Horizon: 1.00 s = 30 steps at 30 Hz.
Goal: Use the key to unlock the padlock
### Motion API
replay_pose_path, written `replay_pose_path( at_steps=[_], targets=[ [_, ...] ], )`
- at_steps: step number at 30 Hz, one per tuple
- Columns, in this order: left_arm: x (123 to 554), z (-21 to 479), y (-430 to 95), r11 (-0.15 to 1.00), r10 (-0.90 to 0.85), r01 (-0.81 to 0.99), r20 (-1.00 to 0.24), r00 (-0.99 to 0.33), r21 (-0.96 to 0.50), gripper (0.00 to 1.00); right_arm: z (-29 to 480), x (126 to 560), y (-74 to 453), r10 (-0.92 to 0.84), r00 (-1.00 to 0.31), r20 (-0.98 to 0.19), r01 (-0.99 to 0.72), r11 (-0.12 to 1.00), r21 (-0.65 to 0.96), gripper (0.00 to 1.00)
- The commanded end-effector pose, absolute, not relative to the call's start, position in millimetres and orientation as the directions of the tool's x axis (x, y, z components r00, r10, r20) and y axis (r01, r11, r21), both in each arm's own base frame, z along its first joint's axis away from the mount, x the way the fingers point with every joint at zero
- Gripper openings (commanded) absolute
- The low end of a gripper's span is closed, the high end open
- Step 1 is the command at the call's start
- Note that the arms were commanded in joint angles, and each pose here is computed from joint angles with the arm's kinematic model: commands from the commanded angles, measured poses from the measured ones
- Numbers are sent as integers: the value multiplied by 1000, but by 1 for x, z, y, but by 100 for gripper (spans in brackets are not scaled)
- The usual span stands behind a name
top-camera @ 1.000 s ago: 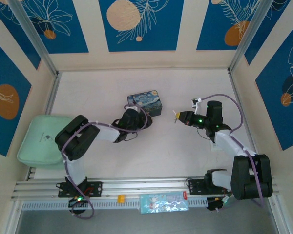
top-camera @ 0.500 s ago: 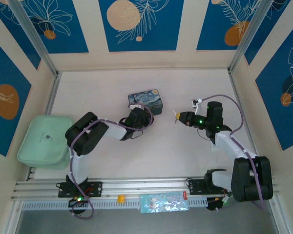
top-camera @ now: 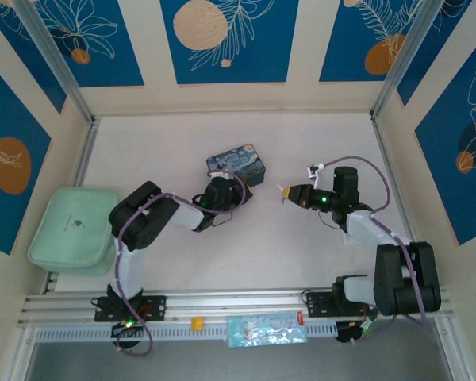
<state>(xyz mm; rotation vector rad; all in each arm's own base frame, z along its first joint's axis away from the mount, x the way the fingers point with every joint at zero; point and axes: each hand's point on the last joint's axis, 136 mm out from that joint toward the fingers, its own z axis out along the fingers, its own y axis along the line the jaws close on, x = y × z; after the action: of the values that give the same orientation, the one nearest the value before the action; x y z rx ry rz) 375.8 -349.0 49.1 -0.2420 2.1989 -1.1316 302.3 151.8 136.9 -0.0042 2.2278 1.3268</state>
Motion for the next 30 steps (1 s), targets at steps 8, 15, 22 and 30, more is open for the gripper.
replay_pose_path(
  at_steps=[8,15,22,30],
  targets=[
    [358,86,-352,262,-505,10,-146,-851,-965,0,125,291,177,185,-914,-361,-271,384,883,0],
    [360,102,-359,172,-507,13,-99,-856,-985,0,115,289,193,155,-938,-309,-247,324,913,0],
    [359,109,-357,163,-511,26,-107,-853,-986,0,100,294,208,142,-952,-271,-223,286,932,0],
    [360,106,-355,145,-525,21,-95,-846,-989,0,93,298,221,122,-957,-263,-220,283,934,0]
  ],
)
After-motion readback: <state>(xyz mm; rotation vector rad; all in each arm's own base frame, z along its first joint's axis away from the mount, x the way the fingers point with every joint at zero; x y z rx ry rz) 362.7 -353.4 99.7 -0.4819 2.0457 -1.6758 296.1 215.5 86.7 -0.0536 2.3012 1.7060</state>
